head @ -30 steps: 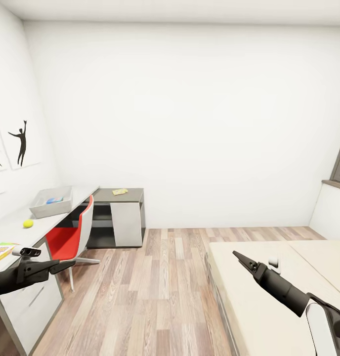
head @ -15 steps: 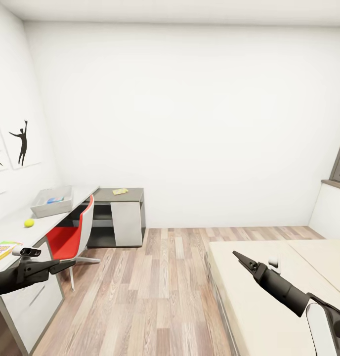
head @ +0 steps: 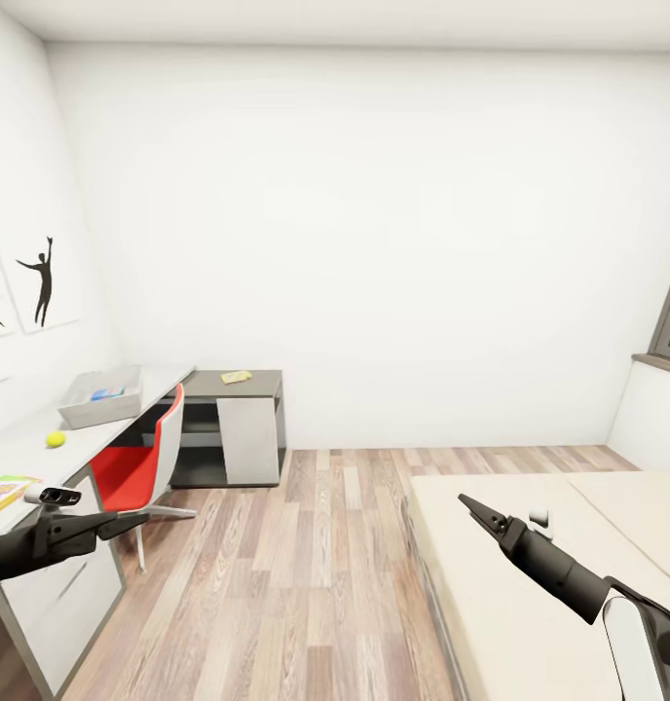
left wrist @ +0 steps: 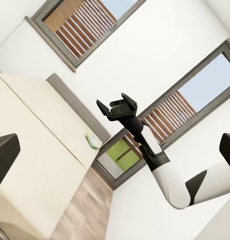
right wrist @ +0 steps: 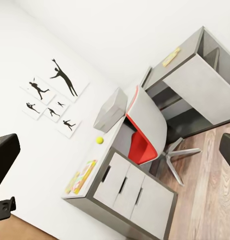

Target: Put all the toys in the child's room - the three board games (two on the bed and one on the table), the two jigsaw puzzles on the table, and the tennis ball on the table - inside the toy box on the table in the child's room.

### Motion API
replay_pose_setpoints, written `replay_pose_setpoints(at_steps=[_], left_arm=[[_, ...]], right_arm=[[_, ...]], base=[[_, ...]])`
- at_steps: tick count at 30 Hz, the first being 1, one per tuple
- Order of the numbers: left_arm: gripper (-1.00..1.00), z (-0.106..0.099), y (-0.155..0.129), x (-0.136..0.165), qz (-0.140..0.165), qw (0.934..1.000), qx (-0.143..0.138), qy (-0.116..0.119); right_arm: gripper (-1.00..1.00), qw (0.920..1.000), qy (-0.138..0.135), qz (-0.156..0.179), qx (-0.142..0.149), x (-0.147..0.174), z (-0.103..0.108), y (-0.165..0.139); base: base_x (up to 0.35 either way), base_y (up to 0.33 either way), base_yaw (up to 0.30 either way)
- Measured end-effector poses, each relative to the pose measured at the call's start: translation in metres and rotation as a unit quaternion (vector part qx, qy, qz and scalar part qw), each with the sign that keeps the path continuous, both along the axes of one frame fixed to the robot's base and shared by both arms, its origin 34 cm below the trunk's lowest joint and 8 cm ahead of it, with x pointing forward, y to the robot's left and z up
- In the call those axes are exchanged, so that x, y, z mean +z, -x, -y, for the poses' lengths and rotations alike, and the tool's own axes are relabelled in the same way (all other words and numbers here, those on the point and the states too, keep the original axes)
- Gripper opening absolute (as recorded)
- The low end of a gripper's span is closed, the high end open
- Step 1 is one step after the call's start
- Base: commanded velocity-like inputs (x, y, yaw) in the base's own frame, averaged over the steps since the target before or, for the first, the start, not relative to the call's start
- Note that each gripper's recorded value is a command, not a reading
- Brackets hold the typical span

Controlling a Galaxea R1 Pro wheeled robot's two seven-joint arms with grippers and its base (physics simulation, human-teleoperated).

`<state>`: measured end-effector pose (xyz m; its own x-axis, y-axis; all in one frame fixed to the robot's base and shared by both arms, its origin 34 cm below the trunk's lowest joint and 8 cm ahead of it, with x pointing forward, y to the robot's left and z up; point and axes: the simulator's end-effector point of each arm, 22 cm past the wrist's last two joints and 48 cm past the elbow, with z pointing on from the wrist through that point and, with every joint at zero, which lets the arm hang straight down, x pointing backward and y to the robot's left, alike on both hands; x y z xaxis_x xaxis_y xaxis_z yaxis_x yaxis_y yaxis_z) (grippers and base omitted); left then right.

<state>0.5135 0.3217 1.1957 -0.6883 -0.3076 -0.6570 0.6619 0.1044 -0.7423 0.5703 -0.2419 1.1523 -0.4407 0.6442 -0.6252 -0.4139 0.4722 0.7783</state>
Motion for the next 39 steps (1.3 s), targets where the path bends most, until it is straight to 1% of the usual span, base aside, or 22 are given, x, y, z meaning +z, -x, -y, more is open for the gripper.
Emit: replay_pose_setpoints(at_steps=[39], left_arm=[[1.0, 0.0002, 0.0, -0.0002, -0.001, 1.0, 0.0, 0.0]], right_arm=[[1.0, 1.0, 0.001, 0.0, 0.0, 0.0, 0.0005, 0.0]], base=[[0.0, -0.284, 0.0]])
